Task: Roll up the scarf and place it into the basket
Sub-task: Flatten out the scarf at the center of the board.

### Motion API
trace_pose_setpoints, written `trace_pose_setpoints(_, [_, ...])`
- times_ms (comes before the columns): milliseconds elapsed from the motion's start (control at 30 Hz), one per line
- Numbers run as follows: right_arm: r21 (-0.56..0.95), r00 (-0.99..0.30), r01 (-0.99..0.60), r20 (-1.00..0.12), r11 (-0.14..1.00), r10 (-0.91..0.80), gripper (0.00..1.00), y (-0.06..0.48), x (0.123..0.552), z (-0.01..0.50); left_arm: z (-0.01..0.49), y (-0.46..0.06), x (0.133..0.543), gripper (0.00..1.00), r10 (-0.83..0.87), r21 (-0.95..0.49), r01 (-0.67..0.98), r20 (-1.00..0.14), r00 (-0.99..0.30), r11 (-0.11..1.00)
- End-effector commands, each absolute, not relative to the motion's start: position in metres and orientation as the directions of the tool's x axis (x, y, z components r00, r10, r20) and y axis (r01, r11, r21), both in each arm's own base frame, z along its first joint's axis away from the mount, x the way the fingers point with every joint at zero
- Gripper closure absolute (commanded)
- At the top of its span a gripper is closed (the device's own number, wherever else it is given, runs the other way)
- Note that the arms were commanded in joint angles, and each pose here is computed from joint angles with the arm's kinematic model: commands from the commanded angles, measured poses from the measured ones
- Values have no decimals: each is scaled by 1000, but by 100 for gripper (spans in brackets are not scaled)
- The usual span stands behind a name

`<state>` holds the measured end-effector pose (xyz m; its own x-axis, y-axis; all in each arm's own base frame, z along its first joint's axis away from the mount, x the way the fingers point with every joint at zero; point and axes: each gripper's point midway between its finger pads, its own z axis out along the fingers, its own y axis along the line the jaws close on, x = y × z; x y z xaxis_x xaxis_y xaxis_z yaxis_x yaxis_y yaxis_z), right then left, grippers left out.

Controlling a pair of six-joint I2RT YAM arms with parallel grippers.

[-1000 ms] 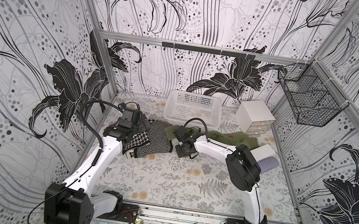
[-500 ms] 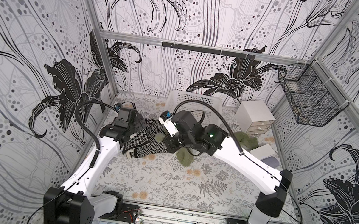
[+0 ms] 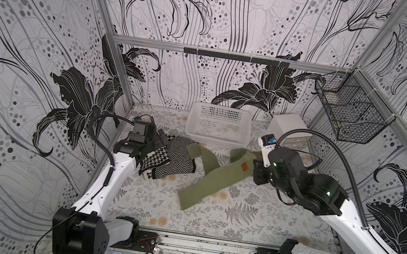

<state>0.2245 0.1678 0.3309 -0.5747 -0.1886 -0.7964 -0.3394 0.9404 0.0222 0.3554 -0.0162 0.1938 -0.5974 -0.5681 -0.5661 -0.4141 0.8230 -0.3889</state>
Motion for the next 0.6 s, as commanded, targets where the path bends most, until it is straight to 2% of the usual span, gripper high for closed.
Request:
trace_pose_setpoints(0, [-64, -596, -76, -797, 995, -97, 100, 102, 220, 318, 193, -60, 378, 1, -501, -430, -288, -549, -669, 856])
trace_pose_setpoints(167, [-197, -597, 109, -797, 974, -94, 100, 56, 217, 311, 174, -115, 408, 1, -414, -399, -216, -522, -745, 891])
trace_pose_setpoints(400, [-245, -606, 136, -787, 960, -116, 100, 45, 228, 307, 117, -128, 445, 0, -405, -306, -289, -450, -796, 907])
trace_pose_setpoints(567, [-233, -628, 144, -773, 962, -93, 100, 36, 237, 298, 93, -137, 457, 7, -399, -304, -289, -417, -816, 908])
